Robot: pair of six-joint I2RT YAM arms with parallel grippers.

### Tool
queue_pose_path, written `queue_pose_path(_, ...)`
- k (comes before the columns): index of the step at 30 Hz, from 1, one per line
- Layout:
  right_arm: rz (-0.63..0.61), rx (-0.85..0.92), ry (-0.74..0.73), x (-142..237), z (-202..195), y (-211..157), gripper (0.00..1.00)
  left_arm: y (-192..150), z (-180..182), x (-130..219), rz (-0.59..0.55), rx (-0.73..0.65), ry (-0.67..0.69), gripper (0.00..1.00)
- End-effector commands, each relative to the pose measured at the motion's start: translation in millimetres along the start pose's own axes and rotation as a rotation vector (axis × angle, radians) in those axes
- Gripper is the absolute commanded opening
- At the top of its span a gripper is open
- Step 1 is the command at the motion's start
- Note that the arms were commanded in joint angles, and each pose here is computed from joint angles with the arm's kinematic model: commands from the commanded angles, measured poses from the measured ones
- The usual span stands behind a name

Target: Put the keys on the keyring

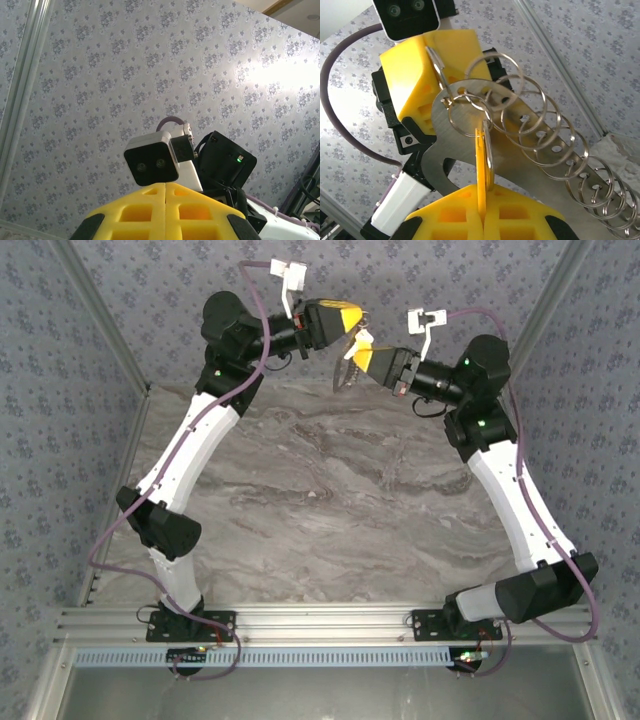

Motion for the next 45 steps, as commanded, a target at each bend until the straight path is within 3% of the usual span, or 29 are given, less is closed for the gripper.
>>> queue_pose_path(1, 0.002, 0.026, -0.025, 14.2, 7.1, 9.0, 0.0, 9.5, -21.7, 4.7, -0.031, -0.069, -0.032, 0.0)
queue_pose_path(11, 0.003, 0.059, -0.082, 37.0, 10.6, 23.1, 0.0, 2.8, -16.0, 8.1, -0.003, -0.086, 0.007, 0.0)
queue_pose_path(26, 0.0, 0.1, -0.056, 26.2, 16.8, 41.4, 0.0, -8.7, -18.5, 3.6, 0.037, -0.074, -0.007, 0.0)
queue_pose_path(33, 0.023, 0.101, -0.026, 13.2, 19.9, 37.7, 0.0, -10.9, -20.4, 1.6, 0.042, -0.073, -0.012, 0.0)
queue_pose_path(45, 0.026, 0.104, -0.102, 35.1, 15.0, 34.4, 0.0, -11.1, -20.1, 2.6, 0.042, -0.083, 0.001, 0.0)
Point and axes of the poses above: each hand's point on the last joint's axis, 136 mm out from that joint toward the fingers, its own x axis back along the fingers, its own z axis along the line the jaws close on, y = z × x, the point moved 5 cm from there along x, back along the fingers, and after that the axes turned 13 degrees about x, right-handed, at the moved point
